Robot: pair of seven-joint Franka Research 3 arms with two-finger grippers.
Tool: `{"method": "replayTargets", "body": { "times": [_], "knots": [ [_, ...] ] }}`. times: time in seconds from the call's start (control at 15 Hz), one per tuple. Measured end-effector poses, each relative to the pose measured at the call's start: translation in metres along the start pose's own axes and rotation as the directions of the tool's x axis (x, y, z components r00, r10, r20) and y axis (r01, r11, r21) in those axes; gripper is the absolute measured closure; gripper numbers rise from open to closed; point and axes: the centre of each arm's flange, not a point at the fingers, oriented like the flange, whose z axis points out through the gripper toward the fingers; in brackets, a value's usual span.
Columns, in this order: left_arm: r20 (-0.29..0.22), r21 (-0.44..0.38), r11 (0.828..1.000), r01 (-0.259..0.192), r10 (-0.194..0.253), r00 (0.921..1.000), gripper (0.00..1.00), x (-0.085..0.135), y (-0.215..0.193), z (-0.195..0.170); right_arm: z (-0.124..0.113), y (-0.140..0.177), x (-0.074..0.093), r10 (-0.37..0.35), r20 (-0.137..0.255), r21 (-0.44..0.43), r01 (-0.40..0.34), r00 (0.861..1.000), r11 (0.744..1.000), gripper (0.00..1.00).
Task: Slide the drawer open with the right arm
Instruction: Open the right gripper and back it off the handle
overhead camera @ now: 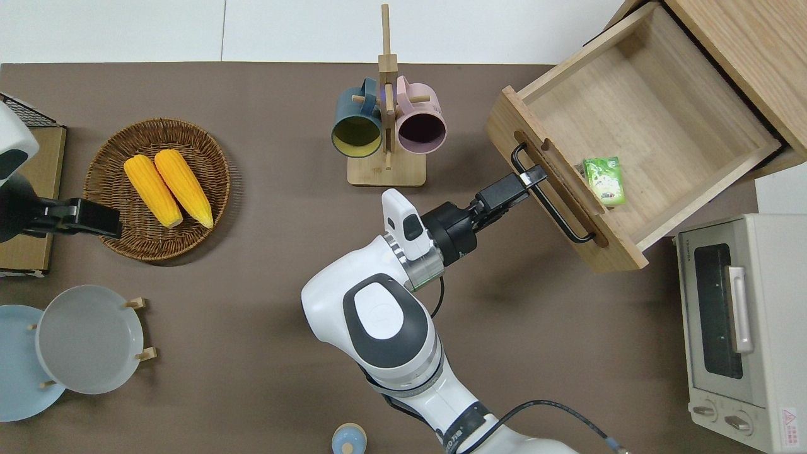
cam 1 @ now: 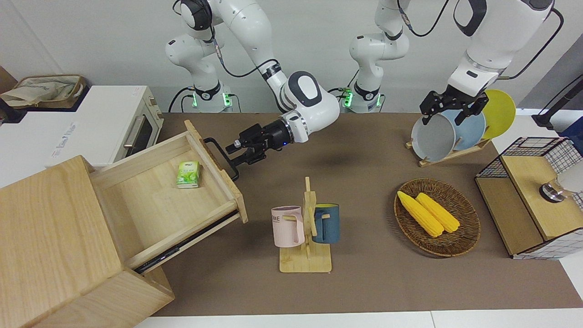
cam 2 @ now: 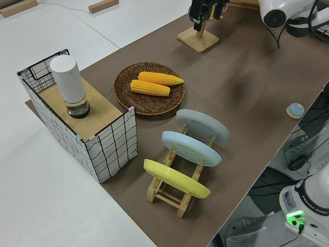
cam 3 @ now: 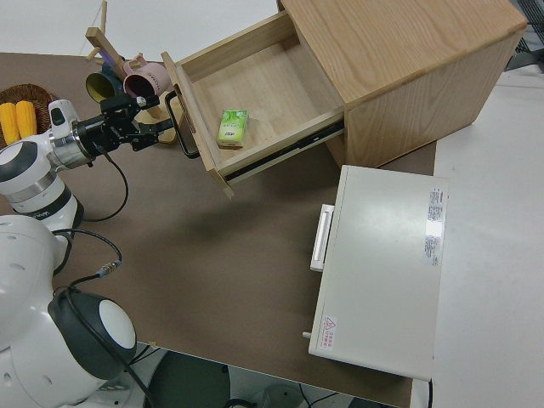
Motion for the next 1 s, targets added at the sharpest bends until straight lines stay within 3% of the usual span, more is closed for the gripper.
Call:
{"method": "replayTargets", "body": {
  "times": [0.13, 0.67, 1.0],
  "knots": [
    [0.000, 0.000, 1.000, 0.000, 0.000, 1.0000, 0.00, 0.000, 0.000, 0.000, 0.000, 0.000, 0.000, 0.040, 0.000, 0.002, -0.040, 0.999, 0.999, 0.02],
    [0.000, 0.000, 1.000, 0.000, 0.000, 1.0000, 0.00, 0.000, 0.000, 0.000, -0.007, 0.000, -0.001, 0.064, -0.006, 0.010, -0.064, 0.998, 0.998, 0.01],
    [0.000, 0.000, 1.000, 0.000, 0.000, 1.0000, 0.00, 0.000, 0.000, 0.000, -0.030, 0.024, 0.002, 0.123, 0.047, 0.171, -0.130, 0.991, 0.977, 0.00]
  ]
}}
